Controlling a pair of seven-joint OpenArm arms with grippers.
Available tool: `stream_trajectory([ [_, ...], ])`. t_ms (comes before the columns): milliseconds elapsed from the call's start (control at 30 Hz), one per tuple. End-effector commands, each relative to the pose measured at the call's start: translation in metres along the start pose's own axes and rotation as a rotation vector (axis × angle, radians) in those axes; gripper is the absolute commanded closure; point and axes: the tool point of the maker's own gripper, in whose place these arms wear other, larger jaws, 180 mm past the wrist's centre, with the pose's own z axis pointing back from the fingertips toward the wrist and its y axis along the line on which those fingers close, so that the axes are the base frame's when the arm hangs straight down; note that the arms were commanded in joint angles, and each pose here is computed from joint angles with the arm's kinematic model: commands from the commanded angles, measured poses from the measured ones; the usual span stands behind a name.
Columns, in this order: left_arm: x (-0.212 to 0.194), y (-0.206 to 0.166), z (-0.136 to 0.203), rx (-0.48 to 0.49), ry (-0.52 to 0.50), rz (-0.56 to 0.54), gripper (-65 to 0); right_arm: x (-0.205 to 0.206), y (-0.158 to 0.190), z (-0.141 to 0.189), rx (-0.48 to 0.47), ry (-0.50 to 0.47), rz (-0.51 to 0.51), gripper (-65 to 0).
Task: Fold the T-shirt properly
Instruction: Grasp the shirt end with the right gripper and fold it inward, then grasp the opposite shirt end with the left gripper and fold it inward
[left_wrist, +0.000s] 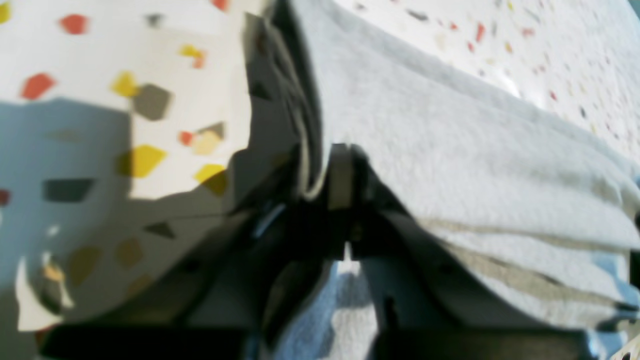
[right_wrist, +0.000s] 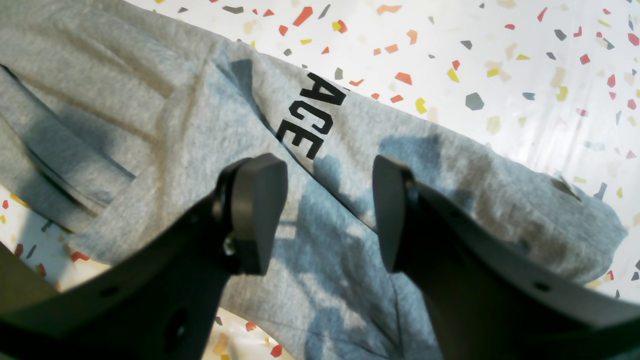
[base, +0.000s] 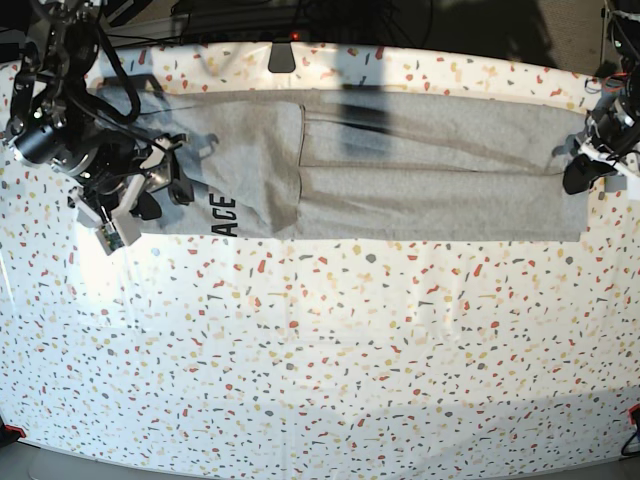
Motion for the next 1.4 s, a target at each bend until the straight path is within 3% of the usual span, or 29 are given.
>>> stream_trajectory([
  [0,0.016,0.0,0.003,-0.008,-0.037,-0.021,0.0,0.011,-0.003,0.004,-0.007,-0.037,0.021,-31.7],
  [67,0.019,0.004,0.004,0.011,-0.043,-0.015,0.0,0.011,-0.003,0.004,-0.006,-0.037,0.021,-31.6],
  [167,0.028,0.029,0.009,0.131,-0.059,0.001,0.0,0.011,-0.003,0.004,-0.006,-0.037,0.02,-31.7],
  [467,0.07,0.094,0.044,0.438,-0.059,-0.197,0.0,0.018,0.008,0.003,0.048,-0.073,-0.009,-31.7],
  [567,0.081,0.102,0.053,0.472,-0.049,-0.227,0.0,0.019,0.009,0.004,0.059,-0.081,-0.015,-31.7],
  [700,0.089,0.078,0.047,0.404,-0.018,-0.207,0.0,0.019,0.01,0.004,0.06,-0.082,-0.015,-31.7],
  [867,0.088,0.003,0.034,0.231,-0.046,-0.232,0.0,0.019,0.009,0.004,0.058,-0.081,-0.013,-31.7],
  [1200,0.033,-0.115,0.02,-0.024,-0.193,-0.041,0.0,0.021,0.009,0.004,0.058,-0.093,-0.014,-31.7],
  [1367,0.013,-0.163,-0.007,-0.122,-0.168,-0.034,0.0,0.021,0.009,0.004,0.057,-0.091,-0.014,-31.7],
])
